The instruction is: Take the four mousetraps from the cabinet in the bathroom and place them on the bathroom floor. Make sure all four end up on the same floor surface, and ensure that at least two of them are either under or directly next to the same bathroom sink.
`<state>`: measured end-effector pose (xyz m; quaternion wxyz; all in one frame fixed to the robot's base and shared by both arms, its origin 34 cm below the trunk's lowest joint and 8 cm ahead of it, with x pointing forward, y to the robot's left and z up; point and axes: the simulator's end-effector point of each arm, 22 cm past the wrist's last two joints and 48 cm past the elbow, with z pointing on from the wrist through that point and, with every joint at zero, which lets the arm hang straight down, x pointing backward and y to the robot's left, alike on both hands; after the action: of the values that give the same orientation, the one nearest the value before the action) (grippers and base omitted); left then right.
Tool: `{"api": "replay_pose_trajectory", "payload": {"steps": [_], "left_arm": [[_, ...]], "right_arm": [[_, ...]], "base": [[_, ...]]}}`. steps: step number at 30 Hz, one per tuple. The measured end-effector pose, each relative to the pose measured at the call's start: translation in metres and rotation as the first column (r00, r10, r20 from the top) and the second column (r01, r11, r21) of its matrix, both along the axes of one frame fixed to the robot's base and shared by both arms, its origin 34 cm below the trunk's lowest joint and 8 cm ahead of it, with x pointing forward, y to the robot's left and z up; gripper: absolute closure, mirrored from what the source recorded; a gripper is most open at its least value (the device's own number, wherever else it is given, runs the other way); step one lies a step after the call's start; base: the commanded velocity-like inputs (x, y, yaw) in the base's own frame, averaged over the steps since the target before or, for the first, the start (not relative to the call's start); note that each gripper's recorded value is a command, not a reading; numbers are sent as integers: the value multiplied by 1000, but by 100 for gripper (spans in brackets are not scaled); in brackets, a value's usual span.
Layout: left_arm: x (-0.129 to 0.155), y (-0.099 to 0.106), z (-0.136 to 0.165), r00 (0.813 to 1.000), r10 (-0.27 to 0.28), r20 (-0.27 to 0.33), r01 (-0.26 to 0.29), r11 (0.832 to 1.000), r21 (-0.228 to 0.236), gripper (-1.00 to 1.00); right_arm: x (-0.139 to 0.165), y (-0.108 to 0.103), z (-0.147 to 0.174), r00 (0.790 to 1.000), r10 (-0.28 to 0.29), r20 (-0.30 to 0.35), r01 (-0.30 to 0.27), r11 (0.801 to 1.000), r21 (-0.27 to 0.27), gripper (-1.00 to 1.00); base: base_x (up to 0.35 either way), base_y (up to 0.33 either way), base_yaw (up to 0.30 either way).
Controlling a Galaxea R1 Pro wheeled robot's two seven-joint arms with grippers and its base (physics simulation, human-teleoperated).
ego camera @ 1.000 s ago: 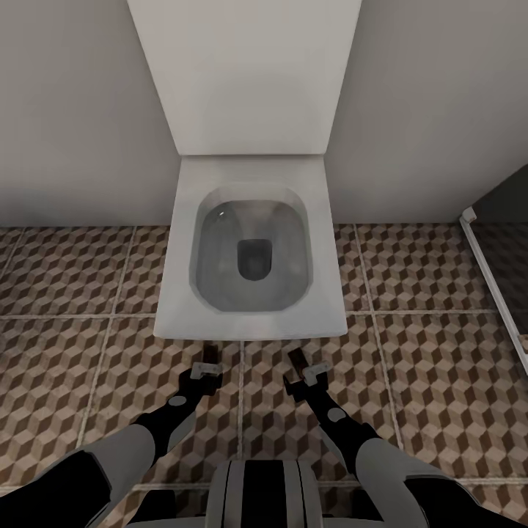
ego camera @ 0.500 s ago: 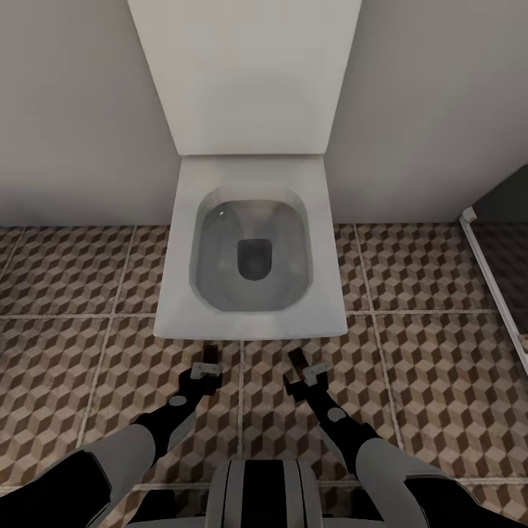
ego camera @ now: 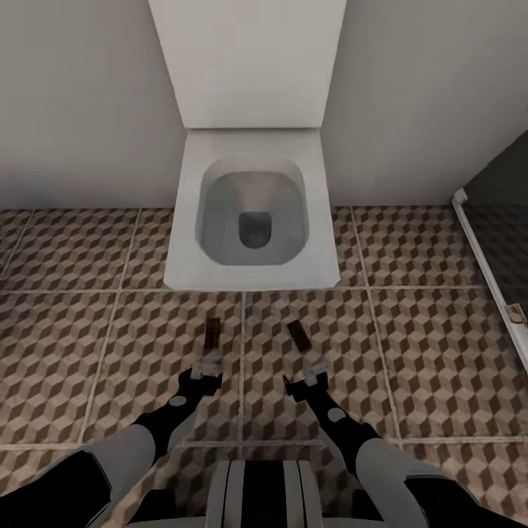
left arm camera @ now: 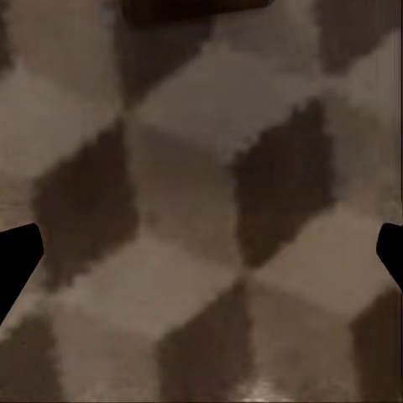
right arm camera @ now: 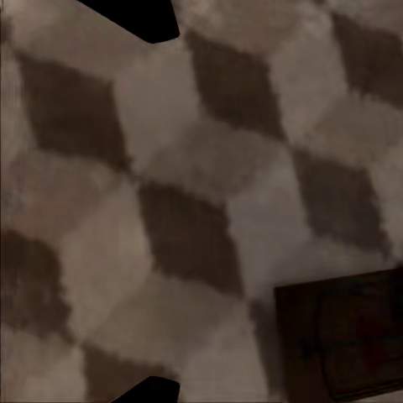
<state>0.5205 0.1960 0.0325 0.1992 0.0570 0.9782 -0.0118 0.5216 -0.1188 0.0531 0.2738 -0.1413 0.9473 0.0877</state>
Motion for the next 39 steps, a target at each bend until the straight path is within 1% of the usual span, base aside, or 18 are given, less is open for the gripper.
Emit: {"api": "replay_pose_trajectory", "payload": {"steps": [33, 39], "left_arm": [[0, 0, 0, 1000, 1, 0, -1, 1000, 0, -100], [0, 0, 0, 1000, 1, 1, -1, 1000, 1, -100]], "right_arm": [[0, 0, 0, 1000, 1, 0, -1, 1000, 0, -100], [0, 0, 0, 1000, 1, 1, -1, 1000, 0, -100]], "base": [[-345, 0, 0], [-180, 0, 0]]}}
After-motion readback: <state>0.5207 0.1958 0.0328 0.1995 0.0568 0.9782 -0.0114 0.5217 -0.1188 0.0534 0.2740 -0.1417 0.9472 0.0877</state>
